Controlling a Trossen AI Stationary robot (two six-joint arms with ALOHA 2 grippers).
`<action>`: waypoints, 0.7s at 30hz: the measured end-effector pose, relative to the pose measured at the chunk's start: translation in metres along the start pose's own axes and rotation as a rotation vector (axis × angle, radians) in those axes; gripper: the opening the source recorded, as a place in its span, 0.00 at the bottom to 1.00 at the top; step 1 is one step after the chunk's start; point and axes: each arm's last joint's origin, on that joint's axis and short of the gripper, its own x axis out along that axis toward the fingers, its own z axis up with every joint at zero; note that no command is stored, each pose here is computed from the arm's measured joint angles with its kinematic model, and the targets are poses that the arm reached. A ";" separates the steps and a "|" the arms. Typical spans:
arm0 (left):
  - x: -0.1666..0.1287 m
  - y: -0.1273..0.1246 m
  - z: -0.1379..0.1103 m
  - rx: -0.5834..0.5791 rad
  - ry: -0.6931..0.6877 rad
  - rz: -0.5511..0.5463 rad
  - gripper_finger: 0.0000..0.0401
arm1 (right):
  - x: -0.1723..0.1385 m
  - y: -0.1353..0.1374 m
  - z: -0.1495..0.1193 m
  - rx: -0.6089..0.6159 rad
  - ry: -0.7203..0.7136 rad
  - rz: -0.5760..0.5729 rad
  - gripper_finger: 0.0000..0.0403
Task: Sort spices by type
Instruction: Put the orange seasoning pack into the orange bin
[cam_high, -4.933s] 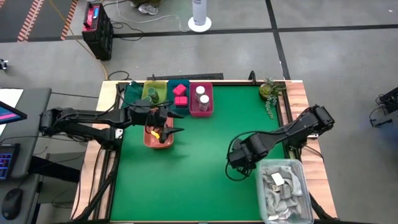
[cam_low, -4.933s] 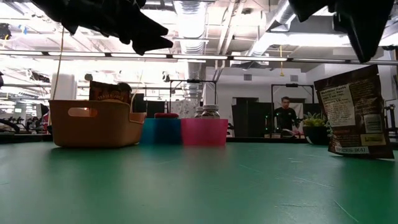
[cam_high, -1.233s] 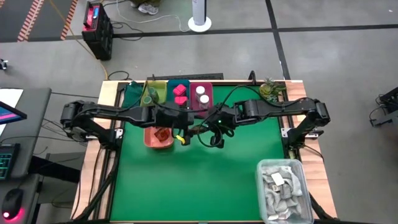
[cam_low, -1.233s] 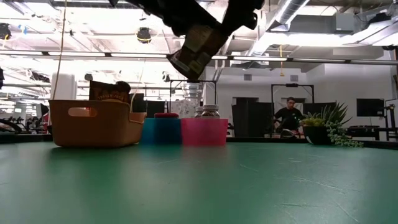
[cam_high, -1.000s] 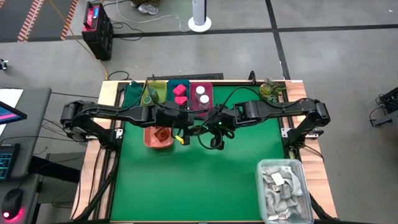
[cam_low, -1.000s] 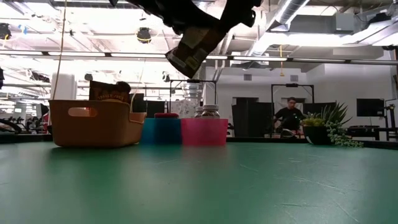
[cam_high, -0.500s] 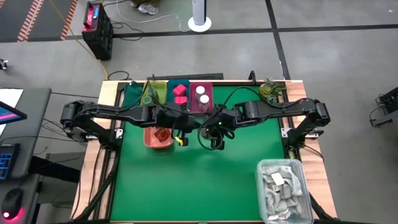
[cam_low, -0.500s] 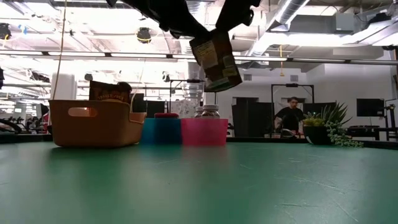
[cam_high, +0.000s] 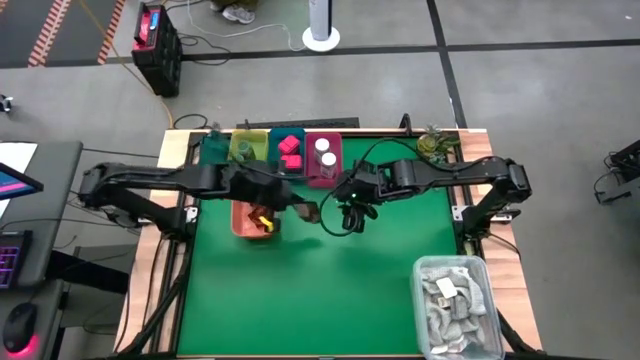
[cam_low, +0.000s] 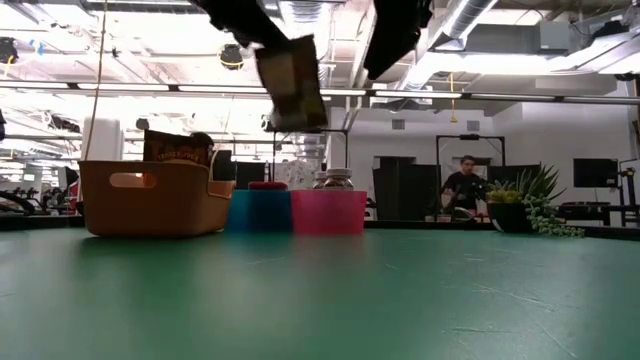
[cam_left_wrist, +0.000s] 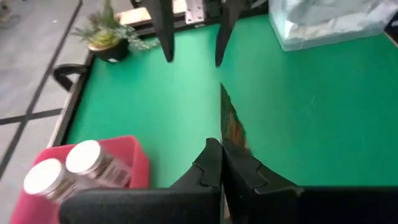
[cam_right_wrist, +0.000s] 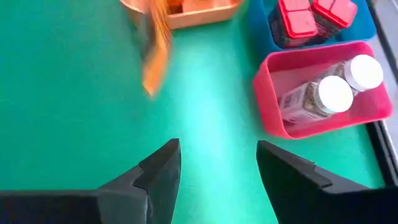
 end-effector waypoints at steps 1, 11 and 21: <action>-0.009 0.001 0.001 -0.005 -0.004 0.014 0.00 | 0.002 0.000 -0.001 -0.003 -0.001 -0.014 0.59; -0.075 0.006 -0.006 -0.137 0.010 0.106 0.00 | 0.026 0.000 -0.001 -0.011 -0.128 -0.136 0.56; -0.089 0.001 -0.019 -0.295 0.106 0.037 0.00 | 0.052 0.002 -0.017 0.004 -0.145 -0.139 0.51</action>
